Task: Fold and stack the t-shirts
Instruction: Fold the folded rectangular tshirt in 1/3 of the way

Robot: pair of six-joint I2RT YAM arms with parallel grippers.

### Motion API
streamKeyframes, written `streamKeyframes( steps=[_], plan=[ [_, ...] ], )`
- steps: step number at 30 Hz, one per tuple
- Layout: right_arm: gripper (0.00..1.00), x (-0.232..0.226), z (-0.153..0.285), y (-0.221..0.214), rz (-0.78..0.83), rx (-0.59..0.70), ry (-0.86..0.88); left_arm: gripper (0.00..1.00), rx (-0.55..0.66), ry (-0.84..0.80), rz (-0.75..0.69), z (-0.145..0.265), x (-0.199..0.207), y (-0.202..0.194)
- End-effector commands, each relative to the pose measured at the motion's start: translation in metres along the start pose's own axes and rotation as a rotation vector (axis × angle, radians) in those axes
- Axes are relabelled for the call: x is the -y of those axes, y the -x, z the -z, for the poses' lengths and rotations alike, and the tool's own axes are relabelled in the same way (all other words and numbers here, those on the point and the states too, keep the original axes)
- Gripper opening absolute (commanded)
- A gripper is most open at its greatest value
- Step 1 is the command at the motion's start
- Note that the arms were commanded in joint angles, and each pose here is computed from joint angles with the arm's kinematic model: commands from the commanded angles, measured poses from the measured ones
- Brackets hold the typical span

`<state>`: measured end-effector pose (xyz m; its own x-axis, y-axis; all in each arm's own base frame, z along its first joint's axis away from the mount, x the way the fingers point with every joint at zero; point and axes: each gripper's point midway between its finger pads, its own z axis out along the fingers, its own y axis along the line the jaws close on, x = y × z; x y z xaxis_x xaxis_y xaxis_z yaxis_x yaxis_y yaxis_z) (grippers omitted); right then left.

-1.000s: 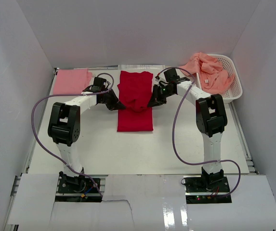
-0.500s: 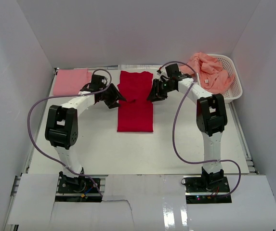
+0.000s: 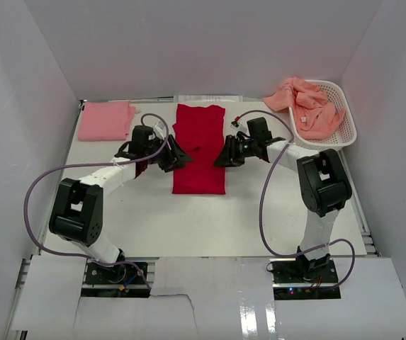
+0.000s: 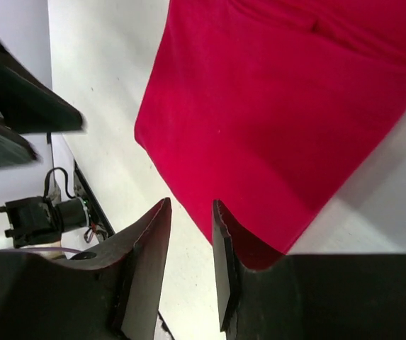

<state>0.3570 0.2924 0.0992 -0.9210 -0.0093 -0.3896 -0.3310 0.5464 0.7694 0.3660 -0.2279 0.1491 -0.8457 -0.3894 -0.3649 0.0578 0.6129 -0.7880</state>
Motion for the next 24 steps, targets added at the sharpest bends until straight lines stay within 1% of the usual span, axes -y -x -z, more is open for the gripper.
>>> streamKeyframes(
  steps=[1, 2, 3, 6, 7, 8, 12, 15, 16, 17, 24],
  plan=[
    [0.36, -0.011, -0.009, -0.004, 0.037, 0.008, 0.051, 0.59, -0.107, -0.023, -0.009, -0.003, -0.01, -0.034],
    [0.36, -0.007, -0.008, -0.01, 0.021, -0.008, 0.028, 0.59, -0.124, 0.0, -0.012, -0.002, -0.02, -0.043],
    [0.38, -0.005, -0.008, -0.014, 0.023, -0.016, 0.017, 0.59, -0.119, 0.022, -0.019, -0.001, -0.025, -0.045],
    [0.41, 0.006, -0.002, -0.032, -0.02, -0.04, -0.043, 0.61, -0.126, 0.089, -0.041, 0.005, -0.041, -0.052],
    [0.43, 0.007, 0.002, -0.04, -0.029, -0.043, -0.049, 0.62, -0.118, 0.107, -0.044, 0.007, -0.044, -0.052],
    [0.43, 0.007, 0.004, -0.043, -0.035, -0.038, -0.05, 0.65, -0.122, 0.113, -0.048, 0.011, -0.045, -0.056],
    [0.47, 0.004, 0.014, -0.063, -0.065, -0.046, -0.047, 0.72, -0.113, 0.117, -0.057, 0.02, -0.044, -0.059],
    [0.57, 0.006, 0.022, -0.078, -0.082, -0.045, -0.068, 0.75, -0.099, 0.161, -0.072, 0.027, -0.052, -0.061],
    [0.58, 0.004, 0.025, -0.079, -0.081, -0.038, -0.066, 0.75, -0.098, 0.184, -0.068, 0.028, -0.057, -0.062],
    [0.61, 0.007, 0.026, -0.087, -0.106, -0.048, -0.071, 0.76, -0.097, 0.192, -0.067, 0.029, -0.058, -0.063],
    [0.63, 0.013, 0.025, -0.103, -0.162, -0.053, -0.065, 0.77, -0.146, 0.213, 0.003, 0.027, -0.077, -0.083]
  ],
)
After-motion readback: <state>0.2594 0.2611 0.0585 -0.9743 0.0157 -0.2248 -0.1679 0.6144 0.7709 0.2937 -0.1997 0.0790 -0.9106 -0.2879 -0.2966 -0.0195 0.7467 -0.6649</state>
